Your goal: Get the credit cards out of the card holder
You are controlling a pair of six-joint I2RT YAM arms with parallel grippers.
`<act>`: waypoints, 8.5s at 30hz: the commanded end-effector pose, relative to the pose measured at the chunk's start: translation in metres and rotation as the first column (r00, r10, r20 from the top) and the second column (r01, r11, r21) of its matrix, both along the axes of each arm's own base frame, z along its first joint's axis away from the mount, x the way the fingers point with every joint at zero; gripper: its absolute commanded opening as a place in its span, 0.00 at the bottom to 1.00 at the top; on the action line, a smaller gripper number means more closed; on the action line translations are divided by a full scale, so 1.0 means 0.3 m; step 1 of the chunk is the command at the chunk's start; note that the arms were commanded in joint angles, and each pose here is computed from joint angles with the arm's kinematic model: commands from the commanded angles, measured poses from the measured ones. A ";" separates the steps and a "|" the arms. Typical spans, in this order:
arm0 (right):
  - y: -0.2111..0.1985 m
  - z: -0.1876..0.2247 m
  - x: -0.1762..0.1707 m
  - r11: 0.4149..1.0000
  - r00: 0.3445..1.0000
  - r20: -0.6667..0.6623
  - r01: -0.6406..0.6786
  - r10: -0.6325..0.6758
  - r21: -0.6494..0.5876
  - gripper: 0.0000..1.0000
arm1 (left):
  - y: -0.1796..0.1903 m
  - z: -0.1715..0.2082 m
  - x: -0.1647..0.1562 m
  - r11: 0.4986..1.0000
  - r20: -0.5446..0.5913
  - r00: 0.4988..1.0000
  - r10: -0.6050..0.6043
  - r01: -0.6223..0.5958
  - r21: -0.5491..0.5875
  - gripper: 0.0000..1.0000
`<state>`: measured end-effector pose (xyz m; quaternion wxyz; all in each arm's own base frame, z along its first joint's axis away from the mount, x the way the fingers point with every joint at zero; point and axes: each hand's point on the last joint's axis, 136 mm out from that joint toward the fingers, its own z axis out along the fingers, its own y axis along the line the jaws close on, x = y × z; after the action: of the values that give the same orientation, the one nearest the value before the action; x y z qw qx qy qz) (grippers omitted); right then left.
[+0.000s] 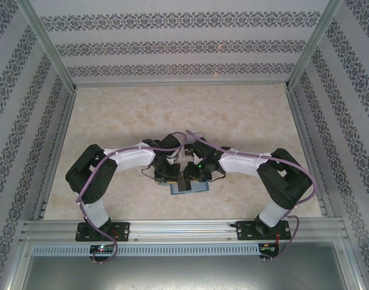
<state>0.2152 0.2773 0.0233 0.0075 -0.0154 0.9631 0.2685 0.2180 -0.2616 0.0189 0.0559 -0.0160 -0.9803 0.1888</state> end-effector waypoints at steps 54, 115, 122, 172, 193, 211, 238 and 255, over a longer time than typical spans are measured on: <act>-0.035 0.024 -0.001 0.973 0.998 -0.026 0.070 -0.066 0.220 0.12 | 0.187 -0.202 -0.155 0.939 -0.137 0.990 -0.046 0.089 0.331 0.00; -0.184 0.357 0.312 0.270 0.163 0.241 -0.807 0.957 -0.526 0.00 | 0.214 0.119 0.009 0.991 0.268 0.957 0.114 -0.130 0.041 0.17; -0.146 0.344 0.347 0.148 0.052 0.199 -0.849 0.979 -0.507 0.00 | 0.227 0.117 -0.006 0.988 0.263 0.956 0.132 -0.147 0.039 0.17; -0.073 0.310 0.459 0.190 0.088 0.220 -0.842 0.972 -0.505 0.17 | 0.205 0.107 0.005 0.992 0.235 0.966 0.110 -0.123 0.041 0.16; -0.052 0.447 0.414 0.917 0.756 0.530 -0.242 0.383 -0.317 0.00 | 0.115 0.162 0.074 0.998 0.253 0.965 0.062 -0.057 -0.028 0.14; -0.263 0.458 0.304 0.983 0.836 0.539 0.170 -0.107 -0.068 0.00 | 0.118 0.159 0.101 0.996 0.269 0.960 0.081 -0.072 -0.044 0.11; -0.183 0.325 0.069 0.938 0.895 0.283 0.323 -0.346 0.124 0.00 | 0.076 0.158 0.099 0.990 0.242 0.965 0.101 -0.073 -0.123 0.11; 0.086 0.166 0.001 0.977 0.982 0.067 0.168 -0.178 0.132 0.00 | 0.128 0.031 -0.028 0.995 0.110 0.992 0.061 -0.052 -0.082 0.09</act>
<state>0.2113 0.2866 0.0626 0.0741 0.0554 0.9473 0.3066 0.2168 -0.2369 0.0419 -0.0209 -0.0040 -0.9666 0.2553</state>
